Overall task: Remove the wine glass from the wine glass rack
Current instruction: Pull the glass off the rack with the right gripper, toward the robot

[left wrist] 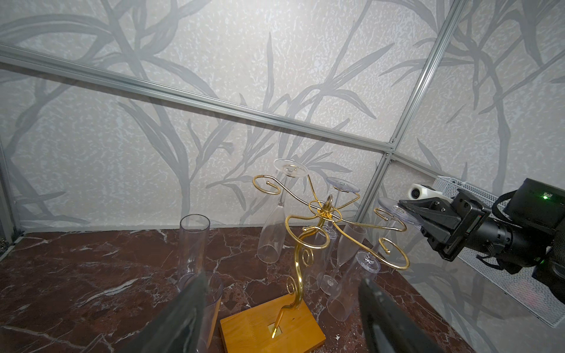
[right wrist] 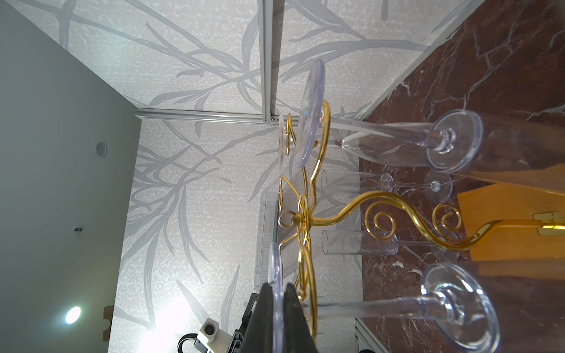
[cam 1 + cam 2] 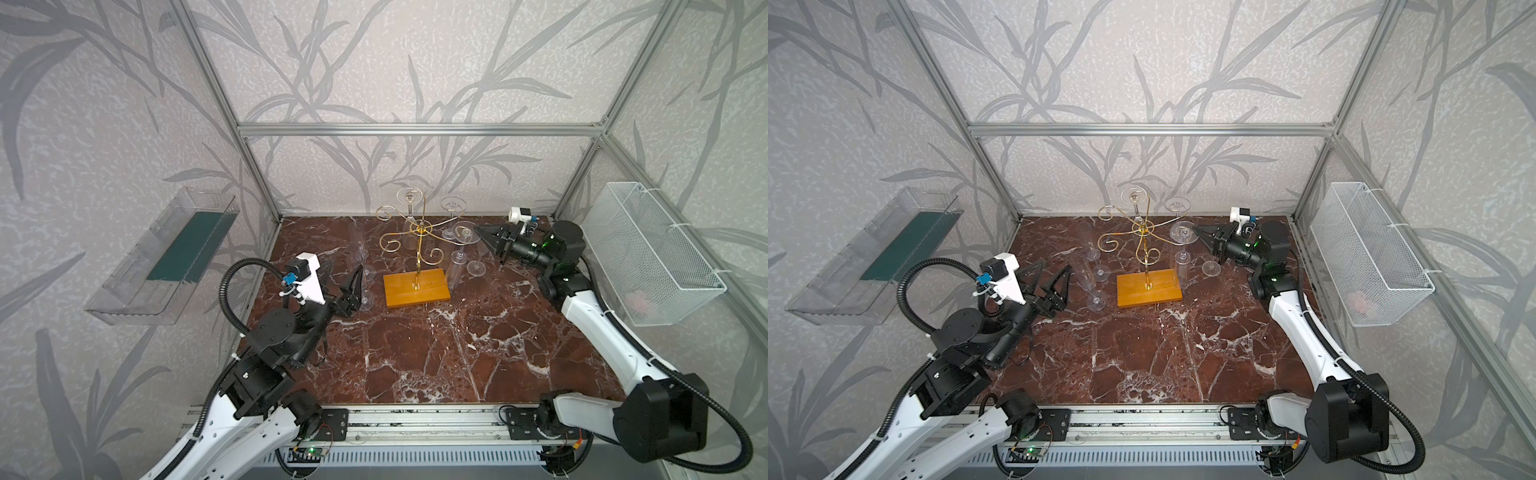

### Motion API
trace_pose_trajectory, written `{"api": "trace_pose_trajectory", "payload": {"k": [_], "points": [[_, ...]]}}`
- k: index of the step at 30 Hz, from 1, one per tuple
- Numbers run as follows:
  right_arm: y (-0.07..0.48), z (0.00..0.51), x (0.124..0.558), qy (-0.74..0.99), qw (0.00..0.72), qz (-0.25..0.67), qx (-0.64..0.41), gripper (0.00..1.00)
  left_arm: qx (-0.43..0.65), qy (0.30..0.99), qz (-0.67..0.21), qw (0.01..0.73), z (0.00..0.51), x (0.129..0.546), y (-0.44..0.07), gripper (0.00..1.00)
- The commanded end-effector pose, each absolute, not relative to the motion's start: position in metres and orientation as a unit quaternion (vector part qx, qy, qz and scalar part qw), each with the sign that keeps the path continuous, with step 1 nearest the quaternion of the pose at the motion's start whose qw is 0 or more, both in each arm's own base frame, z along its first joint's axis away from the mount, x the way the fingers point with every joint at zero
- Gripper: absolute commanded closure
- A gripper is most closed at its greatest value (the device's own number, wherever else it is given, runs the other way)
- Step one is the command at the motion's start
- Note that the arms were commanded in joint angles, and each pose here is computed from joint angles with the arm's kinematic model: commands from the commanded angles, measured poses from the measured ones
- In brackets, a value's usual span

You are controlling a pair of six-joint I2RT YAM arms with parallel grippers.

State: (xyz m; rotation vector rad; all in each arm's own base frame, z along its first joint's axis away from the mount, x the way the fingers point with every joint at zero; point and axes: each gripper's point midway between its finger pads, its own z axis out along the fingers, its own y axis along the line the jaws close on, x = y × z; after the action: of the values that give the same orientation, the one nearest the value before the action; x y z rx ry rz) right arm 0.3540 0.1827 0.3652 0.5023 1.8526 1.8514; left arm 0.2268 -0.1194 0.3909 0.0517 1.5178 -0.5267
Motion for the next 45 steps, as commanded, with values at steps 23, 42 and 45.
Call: {"api": "trace_pose_trajectory", "payload": {"k": [23, 42, 45], "points": [[0.216, 0.417, 0.366, 0.662, 0.264, 0.682, 0.165, 1.0, 0.011, 0.683, -0.219, 0.696, 0.38, 0.227, -0.11, 0.21], [0.172, 0.411, 0.39, 0.641, 0.309, 0.666, 0.225, 1.0, 0.008, 0.684, -0.206, 0.7, 0.377, 0.225, -0.104, 0.2], [0.157, 0.409, 0.386, 0.637, 0.319, 0.661, 0.237, 1.0, 0.012, 0.683, -0.209, 0.7, 0.379, 0.226, -0.107, 0.2]]}}
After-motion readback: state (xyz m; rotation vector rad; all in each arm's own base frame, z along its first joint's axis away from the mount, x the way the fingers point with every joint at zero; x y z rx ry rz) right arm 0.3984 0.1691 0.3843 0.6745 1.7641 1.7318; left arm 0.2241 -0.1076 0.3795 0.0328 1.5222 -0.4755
